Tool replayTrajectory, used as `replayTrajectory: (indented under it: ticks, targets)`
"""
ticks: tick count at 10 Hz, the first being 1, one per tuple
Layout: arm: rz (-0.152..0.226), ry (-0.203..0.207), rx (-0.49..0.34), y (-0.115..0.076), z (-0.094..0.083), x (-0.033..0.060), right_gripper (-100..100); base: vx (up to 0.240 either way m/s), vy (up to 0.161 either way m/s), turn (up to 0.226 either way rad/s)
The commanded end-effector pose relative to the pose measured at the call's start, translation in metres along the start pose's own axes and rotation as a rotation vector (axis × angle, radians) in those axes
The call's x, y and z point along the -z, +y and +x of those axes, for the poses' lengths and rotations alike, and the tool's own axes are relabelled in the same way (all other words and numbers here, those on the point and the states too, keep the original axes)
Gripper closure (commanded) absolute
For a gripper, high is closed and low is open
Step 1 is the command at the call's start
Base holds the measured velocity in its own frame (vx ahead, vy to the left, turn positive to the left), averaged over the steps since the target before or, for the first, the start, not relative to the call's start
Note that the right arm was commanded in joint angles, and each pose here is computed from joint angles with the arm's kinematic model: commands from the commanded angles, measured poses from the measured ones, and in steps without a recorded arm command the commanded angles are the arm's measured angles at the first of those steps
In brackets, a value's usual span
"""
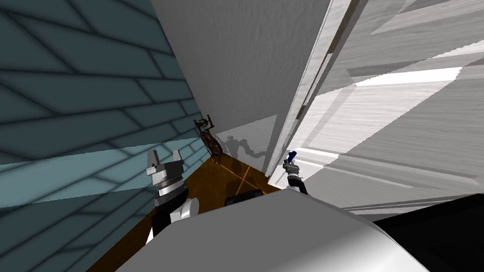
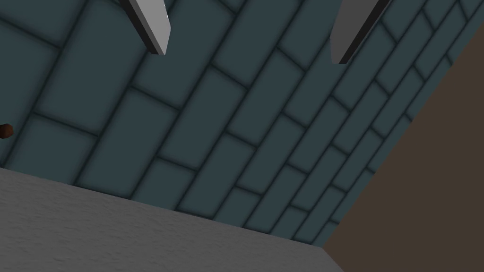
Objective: Pull the door open
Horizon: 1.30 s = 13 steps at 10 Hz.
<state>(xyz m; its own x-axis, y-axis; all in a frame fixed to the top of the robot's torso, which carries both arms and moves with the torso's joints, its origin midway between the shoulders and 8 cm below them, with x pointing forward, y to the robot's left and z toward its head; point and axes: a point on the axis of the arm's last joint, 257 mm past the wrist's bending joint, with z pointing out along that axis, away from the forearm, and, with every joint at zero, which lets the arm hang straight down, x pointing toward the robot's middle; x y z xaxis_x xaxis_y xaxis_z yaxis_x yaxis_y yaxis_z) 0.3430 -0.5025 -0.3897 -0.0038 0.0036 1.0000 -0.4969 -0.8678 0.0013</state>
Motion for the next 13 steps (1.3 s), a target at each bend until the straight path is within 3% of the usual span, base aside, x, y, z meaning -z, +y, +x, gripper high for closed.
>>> replayTrajectory:
  ticks: [1,2,9,11,13]
  targets:
    - [0.026,-0.005,-0.001,-0.009,-0.002,0.0006,100,-0.229,0.017,0.054]
    - [0.017,-0.002,0.0,-0.006,-0.001,0.0001,100,-0.096,0.01,0.025]
    - [0.162,-0.005,-0.001,-0.043,-0.002,0.0151,100,-0.218,-0.001,0.064]
    - [0.165,-0.002,-0.001,-0.044,0.0,0.0143,100,-0.174,0.011,0.032]
    - [0.212,-0.004,-0.001,-0.054,-0.002,0.0225,100,-0.199,-0.039,0.067]
